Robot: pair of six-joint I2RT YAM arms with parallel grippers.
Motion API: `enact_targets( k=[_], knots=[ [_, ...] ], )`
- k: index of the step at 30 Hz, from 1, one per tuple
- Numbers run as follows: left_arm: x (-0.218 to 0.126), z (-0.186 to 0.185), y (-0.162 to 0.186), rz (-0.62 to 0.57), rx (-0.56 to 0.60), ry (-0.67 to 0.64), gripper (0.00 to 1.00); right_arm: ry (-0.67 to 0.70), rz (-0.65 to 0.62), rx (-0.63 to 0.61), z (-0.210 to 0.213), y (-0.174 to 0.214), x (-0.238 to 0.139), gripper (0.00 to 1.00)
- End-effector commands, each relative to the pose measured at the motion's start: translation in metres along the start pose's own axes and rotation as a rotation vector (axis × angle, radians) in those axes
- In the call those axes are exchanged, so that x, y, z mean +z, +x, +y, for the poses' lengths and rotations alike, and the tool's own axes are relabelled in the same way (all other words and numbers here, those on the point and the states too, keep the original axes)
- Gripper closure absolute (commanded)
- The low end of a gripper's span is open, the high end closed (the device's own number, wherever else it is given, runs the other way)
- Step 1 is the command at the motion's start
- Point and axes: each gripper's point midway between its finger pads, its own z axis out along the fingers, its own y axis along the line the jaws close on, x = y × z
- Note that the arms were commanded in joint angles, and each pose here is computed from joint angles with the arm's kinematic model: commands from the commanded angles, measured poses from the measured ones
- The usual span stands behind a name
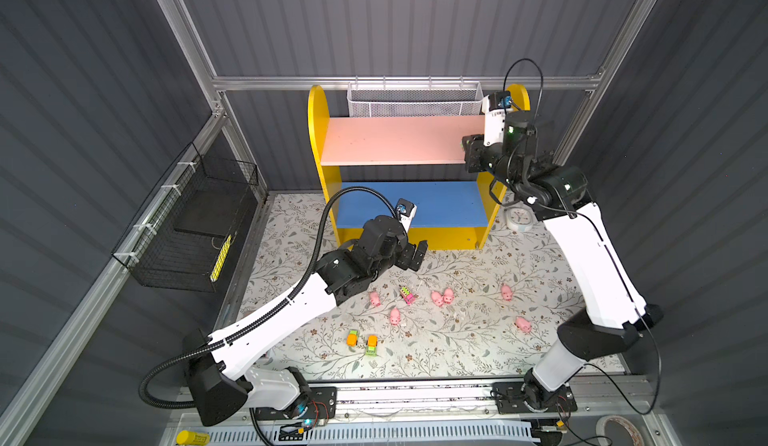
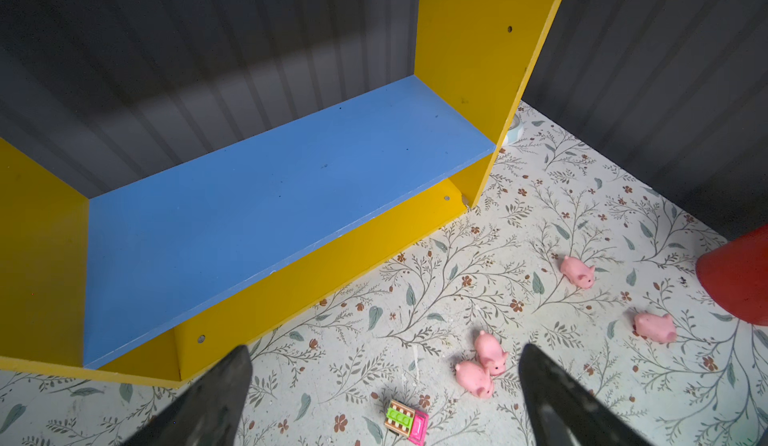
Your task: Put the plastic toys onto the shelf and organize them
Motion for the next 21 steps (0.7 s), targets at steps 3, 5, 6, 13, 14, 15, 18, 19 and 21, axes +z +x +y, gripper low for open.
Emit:
enact_targets(
  k=[3, 5, 6, 13, 14, 15, 18, 19, 21],
  knots=[
    [-0.013, 0.003, -0.01, -0.055, 0.001, -0.006, 0.0, -0.033, 0.02, -0.027, -0.001, -0.003, 0.02, 0.67],
    [-0.014, 0.004, -0.011, -0.056, 0.0, -0.009, 0.0, -0.039, 0.027, -0.02, -0.002, -0.002, 0.025, 0.68],
    [-0.014, 0.004, -0.01, -0.056, 0.002, -0.01, 0.0, -0.043, 0.031, -0.015, -0.001, 0.0, 0.028, 0.67],
    [-0.014, 0.008, -0.005, -0.049, 0.005, -0.029, 0.0, -0.047, 0.067, -0.002, -0.001, 0.012, 0.043, 0.67],
    [-0.014, 0.008, -0.004, -0.048, 0.007, -0.03, 0.0, -0.048, 0.076, 0.0, 0.0, 0.016, 0.046, 0.67],
    [-0.015, 0.009, -0.004, -0.049, 0.006, -0.033, 0.0, -0.049, 0.084, 0.002, 0.0, 0.018, 0.047, 0.67],
    [-0.015, 0.01, -0.001, -0.045, 0.009, -0.038, 0.0, -0.048, 0.1, 0.002, 0.001, 0.024, 0.052, 0.67],
    [-0.015, 0.011, -0.001, -0.047, 0.009, -0.04, 0.0, -0.045, 0.107, 0.001, 0.0, 0.026, 0.054, 0.67],
    [-0.015, 0.011, 0.0, -0.048, 0.01, -0.042, 0.0, -0.042, 0.115, 0.003, 0.0, 0.029, 0.056, 0.67]
  ],
)
